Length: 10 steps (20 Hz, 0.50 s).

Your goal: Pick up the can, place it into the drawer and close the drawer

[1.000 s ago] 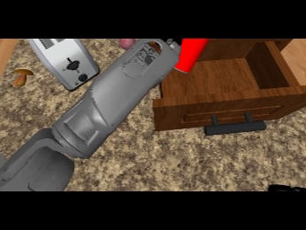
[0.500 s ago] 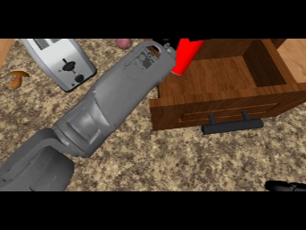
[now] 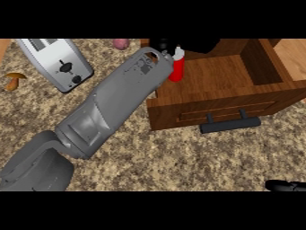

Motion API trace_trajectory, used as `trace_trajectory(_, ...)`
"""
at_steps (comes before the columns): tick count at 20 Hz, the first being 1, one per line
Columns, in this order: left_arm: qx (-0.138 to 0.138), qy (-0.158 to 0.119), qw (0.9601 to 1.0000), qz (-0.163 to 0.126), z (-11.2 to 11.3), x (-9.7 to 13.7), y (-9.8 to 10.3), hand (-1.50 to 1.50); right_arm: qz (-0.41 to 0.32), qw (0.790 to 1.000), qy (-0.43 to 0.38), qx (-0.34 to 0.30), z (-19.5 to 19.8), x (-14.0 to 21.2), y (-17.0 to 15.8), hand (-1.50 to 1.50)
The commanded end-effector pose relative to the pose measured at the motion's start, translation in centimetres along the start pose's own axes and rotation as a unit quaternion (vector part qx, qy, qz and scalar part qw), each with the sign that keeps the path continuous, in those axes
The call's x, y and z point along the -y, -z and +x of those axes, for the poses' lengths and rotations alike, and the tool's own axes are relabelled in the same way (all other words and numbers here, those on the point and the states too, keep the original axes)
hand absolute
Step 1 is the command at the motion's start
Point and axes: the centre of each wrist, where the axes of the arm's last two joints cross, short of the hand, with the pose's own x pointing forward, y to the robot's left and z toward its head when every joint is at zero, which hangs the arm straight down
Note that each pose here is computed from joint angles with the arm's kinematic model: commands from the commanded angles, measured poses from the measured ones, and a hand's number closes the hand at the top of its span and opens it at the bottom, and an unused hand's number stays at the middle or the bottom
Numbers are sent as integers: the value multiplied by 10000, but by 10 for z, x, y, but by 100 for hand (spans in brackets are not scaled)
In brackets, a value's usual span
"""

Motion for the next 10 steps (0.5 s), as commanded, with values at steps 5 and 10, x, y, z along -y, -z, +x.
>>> trace_trajectory(5,-80,-125,9996,242,-12,2,-6,-150,59,10000,23,43,3,-1,-3,-150)
trace_trajectory(10,-122,-327,9989,323,-4,2,-4,-150,61,9958,-775,481,30,7,-2,-150)
